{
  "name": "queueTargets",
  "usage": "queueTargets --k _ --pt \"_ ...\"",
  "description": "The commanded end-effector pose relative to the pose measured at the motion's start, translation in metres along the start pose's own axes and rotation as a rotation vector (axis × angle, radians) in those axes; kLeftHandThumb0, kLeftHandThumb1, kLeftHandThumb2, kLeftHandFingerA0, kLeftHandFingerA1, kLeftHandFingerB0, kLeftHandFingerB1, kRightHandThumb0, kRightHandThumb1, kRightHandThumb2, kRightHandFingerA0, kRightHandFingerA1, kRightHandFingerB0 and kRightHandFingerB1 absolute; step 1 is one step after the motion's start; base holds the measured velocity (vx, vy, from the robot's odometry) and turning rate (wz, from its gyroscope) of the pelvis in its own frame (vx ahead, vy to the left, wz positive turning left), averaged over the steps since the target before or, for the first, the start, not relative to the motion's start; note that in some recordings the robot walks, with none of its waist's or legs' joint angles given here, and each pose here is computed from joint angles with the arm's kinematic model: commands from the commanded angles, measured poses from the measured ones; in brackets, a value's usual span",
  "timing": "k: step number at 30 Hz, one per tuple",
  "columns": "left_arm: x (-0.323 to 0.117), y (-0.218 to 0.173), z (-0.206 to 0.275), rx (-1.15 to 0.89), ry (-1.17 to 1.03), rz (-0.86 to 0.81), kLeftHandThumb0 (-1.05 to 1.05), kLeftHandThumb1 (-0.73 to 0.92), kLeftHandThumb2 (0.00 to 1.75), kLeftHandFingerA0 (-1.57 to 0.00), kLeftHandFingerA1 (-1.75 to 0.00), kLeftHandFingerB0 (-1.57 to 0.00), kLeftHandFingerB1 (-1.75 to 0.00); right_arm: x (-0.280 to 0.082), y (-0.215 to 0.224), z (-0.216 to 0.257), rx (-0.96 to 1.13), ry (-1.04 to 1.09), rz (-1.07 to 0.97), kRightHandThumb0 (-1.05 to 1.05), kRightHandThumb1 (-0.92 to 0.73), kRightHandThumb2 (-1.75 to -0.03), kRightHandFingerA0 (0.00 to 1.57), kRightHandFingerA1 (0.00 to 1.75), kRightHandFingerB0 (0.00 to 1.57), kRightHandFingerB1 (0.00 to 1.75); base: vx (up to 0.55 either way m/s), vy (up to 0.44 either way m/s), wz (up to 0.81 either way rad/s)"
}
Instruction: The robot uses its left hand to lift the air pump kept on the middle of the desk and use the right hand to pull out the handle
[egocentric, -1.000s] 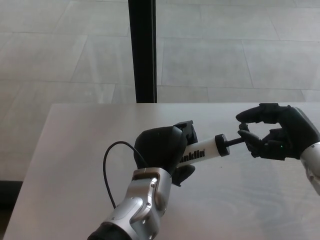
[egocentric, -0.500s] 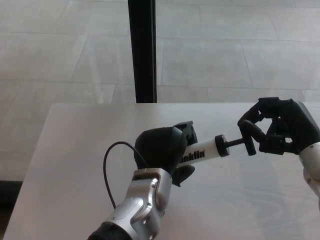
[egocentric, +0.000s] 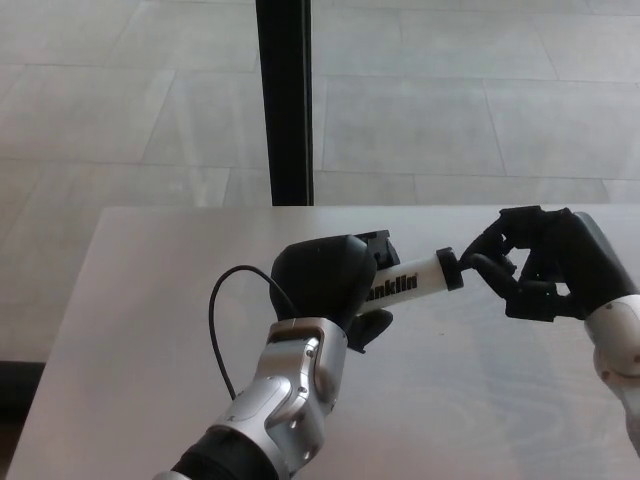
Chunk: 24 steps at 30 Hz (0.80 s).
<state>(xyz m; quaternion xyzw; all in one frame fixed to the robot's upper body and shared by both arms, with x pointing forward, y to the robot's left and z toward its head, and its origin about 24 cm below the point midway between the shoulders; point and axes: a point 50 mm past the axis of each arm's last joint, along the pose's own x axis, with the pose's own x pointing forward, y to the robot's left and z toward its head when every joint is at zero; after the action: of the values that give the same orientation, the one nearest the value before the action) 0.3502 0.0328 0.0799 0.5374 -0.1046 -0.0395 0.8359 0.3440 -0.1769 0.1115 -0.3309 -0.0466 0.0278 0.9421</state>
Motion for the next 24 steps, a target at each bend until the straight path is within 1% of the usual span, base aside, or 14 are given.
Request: queueTargets --k 1,2,3,4,5,6,7,8,10,11,12,13,14,24 --pt "0.002 0.003 -0.009 0.002 0.051 0.007 -0.22 0.63 1.01 -0.89 -1.75 -0.75 -1.56 -0.003 0.0 -0.001 0.021 0.036 -0.015 -0.4 -0.64 -0.59 0.92 1.57 0.66 0.65 0.0 0.0 0.0" --pt "0.002 0.002 -0.009 0.001 0.048 0.014 -0.28 0.55 1.1 -1.19 -1.36 -0.95 -1.19 -0.002 0.0 -0.001 0.013 0.048 -0.016 -0.42 -0.62 -0.58 0.92 1.63 0.6 0.65 0.0 0.0 0.0" --pt "0.001 0.002 -0.01 0.0 0.048 0.014 -0.2 0.59 1.01 -0.89 -1.75 -0.71 -1.54 -0.002 0.0 -0.001 0.01 0.06 -0.012 -0.42 -0.61 -0.58 0.92 1.65 0.56 0.64 0.0 0.0 0.0" --pt "0.001 0.002 -0.009 -0.001 0.049 0.014 -0.2 0.59 1.01 -0.88 -1.75 -0.73 -1.44 -0.002 0.0 -0.001 0.002 0.071 -0.009 -0.44 -0.61 -0.58 0.92 1.66 0.51 0.64 0.0 0.0 0.0" --pt "0.001 0.001 -0.009 -0.003 0.049 0.014 -0.27 0.56 1.1 -1.17 -1.35 -0.89 -1.17 -0.002 -0.001 -0.001 -0.008 0.083 -0.008 -0.44 -0.58 -0.64 0.91 1.65 0.49 0.63 0.0 0.0 0.0" --pt "0.002 0.001 -0.008 -0.002 0.049 0.013 -0.27 0.56 1.1 -1.17 -1.35 -0.89 -1.17 -0.002 -0.001 -0.001 -0.008 0.087 -0.011 -0.44 -0.58 -0.64 0.91 1.65 0.49 0.63 0.0 0.0 0.0" --pt "0.002 0.001 -0.008 0.025 0.044 0.013 -0.21 0.62 1.01 -0.89 -1.72 -0.76 -1.31 -0.001 -0.001 -0.001 0.024 0.084 -0.023 -0.33 -0.6 -0.62 0.89 1.61 0.49 0.65 0.0 0.0 0.0" --pt "0.002 0.001 -0.007 0.036 0.03 0.028 -0.24 0.57 1.14 -1.18 -1.3 -0.87 -1.03 -0.001 -0.001 -0.002 0.028 0.078 -0.024 -0.29 -0.62 -0.63 0.89 1.57 0.5 0.67 0.0 0.0 0.0" --pt "0.001 0.0 -0.007 0.032 0.031 0.025 -0.23 0.62 0.99 -0.92 -1.75 -0.75 -1.35 0.0 -0.002 -0.003 0.025 0.078 -0.03 -0.26 -0.66 -0.65 0.91 1.53 0.54 0.7 0.0 0.0 0.0" --pt "0.001 0.0 -0.006 0.041 0.032 0.018 -0.24 0.66 0.96 -0.91 -1.75 -0.75 -1.37 0.0 -0.002 -0.004 0.026 0.078 -0.035 -0.24 -0.68 -0.66 0.91 1.53 0.54 0.7 0.0 0.0 0.0" --pt "0.0 -0.001 -0.007 0.042 0.035 0.013 -0.3 0.56 1.09 -1.18 -1.35 -0.9 -1.16 0.0 -0.002 -0.004 0.035 0.076 -0.04 -0.23 -0.66 -0.67 0.92 1.53 0.54 0.69 0.0 0.0 0.0" --pt "-0.001 -0.002 -0.008 0.04 0.038 0.009 -0.3 0.56 1.09 -1.18 -1.35 -0.9 -1.16 0.0 -0.002 -0.004 0.044 0.072 -0.046 -0.23 -0.66 -0.67 0.92 1.53 0.54 0.69 0.0 0.0 0.0" --pt "-0.001 -0.003 -0.008 0.04 0.037 0.01 -0.21 0.6 1.0 -0.9 -1.75 -0.73 -1.49 0.0 -0.003 -0.004 0.033 0.075 -0.05 -0.23 -0.67 -0.66 0.92 1.53 0.51 0.65 0.0 0.0 0.0" --pt "-0.002 -0.008 -0.008 0.034 0.037 0.002 -0.24 0.59 1.08 -0.91 -1.75 -0.76 -1.58 0.0 -0.009 -0.006 -0.011 0.051 -0.065 -0.28 -0.6 -0.57 1.05 1.31 0.43 0.41 0.0 0.0 0.0"
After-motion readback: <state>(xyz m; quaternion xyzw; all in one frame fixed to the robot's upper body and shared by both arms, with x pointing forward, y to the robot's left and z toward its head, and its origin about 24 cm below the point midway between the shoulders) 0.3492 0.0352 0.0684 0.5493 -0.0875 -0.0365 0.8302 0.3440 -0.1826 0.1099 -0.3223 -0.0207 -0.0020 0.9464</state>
